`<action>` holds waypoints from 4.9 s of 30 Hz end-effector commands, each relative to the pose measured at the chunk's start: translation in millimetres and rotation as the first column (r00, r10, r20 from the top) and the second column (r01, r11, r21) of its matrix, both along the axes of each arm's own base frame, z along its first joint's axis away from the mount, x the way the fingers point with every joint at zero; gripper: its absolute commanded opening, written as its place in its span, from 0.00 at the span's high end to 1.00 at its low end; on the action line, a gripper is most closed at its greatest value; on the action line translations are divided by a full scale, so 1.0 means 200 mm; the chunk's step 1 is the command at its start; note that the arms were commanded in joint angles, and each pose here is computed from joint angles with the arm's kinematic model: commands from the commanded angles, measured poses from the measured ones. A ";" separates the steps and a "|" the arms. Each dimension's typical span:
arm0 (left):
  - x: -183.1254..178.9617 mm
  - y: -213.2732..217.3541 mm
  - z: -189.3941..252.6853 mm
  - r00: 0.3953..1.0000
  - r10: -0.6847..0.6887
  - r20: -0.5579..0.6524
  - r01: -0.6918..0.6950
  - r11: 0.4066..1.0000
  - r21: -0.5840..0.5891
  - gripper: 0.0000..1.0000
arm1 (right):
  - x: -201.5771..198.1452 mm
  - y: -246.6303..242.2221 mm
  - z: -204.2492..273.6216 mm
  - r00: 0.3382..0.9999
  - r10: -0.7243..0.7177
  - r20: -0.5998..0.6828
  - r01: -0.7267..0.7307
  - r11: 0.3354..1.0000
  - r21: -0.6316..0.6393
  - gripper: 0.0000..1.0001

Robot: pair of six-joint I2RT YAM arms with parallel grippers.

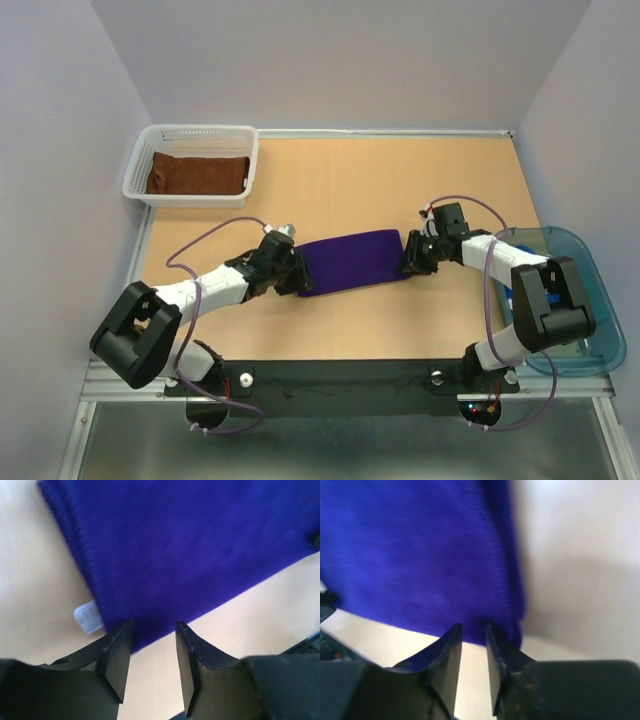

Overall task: Fold and stack the towels
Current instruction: Fold the towel, then neatly place the folded towel into the bin

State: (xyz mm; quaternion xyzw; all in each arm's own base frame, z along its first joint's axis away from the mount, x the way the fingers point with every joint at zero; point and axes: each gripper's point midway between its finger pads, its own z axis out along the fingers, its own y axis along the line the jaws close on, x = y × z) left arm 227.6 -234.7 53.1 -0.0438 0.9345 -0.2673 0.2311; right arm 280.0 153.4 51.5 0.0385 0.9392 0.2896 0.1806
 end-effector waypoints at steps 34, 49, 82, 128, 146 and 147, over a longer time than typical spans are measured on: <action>0.48 0.16 -0.09 0.982 0.173 0.080 -0.174 0.985 0.012 0.39 | 0.58 -0.01 -0.07 0.958 -0.174 0.229 0.180 0.984 -0.007 0.68; 0.53 0.23 0.48 0.927 0.208 0.313 -0.200 0.978 -0.057 0.30 | 0.56 0.02 0.36 0.896 -0.004 0.444 0.017 1.000 -0.025 0.64; 0.66 0.44 0.40 0.900 0.282 0.333 -0.351 0.921 0.169 0.12 | 0.48 0.25 0.40 0.863 0.195 0.466 -0.054 0.952 -0.300 0.49; 0.48 1.10 0.37 0.842 0.387 0.376 -0.496 0.829 0.257 0.01 | -0.20 1.10 -0.34 0.754 0.656 0.043 -0.428 0.539 -0.725 0.56; 0.35 0.53 0.13 0.956 0.282 0.078 -0.267 0.951 -0.158 0.01 | -0.05 1.21 0.04 0.804 0.528 0.274 -0.381 0.811 -0.444 1.00; 0.34 0.50 0.13 0.955 0.290 0.062 -0.274 0.943 -0.188 0.01 | -0.03 1.21 0.08 0.804 0.510 0.305 -0.368 0.830 -0.419 1.00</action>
